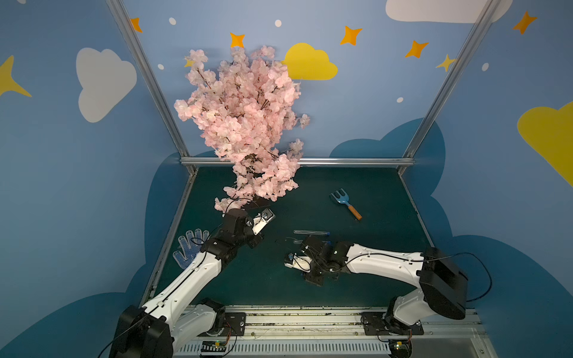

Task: Insert stoppers into test tubes
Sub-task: Move the stopper to the center of the board.

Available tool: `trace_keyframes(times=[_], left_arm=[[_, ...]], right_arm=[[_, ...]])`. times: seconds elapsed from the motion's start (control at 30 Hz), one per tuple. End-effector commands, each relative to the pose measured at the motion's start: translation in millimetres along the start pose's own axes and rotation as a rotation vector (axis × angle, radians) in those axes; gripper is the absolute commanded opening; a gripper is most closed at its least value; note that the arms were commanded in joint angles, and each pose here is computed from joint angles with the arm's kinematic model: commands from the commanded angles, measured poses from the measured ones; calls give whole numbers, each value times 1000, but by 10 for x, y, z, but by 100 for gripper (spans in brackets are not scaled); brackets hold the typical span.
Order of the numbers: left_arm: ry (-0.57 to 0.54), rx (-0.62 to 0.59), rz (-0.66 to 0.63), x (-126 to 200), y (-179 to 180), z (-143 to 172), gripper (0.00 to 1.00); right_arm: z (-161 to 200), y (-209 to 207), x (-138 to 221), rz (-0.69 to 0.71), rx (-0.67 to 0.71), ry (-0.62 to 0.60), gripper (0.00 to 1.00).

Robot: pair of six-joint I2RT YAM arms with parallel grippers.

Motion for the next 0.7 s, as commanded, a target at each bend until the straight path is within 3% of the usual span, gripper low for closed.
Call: trace_keyframes(times=[0.0,0.1,0.23,0.67], left_arm=[[7,-11,21,-23,-35,38,2],[1,-18,30,-30,-56,45,2],[-23,-33,60,-38,-112,31,2],[-30,-49,98,-81,-179,55,2]], right_arm=[[156,-207,-42,25,117,104,3],[262,-319,-144,30,167,161,3],[261,-437,-223,14,155,119,4],[421,-555,-323,-35,130,120,20]])
Point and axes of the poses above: each gripper's point midway between its finger pads, its own x axis back along the fingers, its own y axis along the line the jaws close on, z = x × y, the point moved 3 cm from there along x, back along the fingers, and after that the axes turned 5 degrees about -x, right-handed, at the moved point
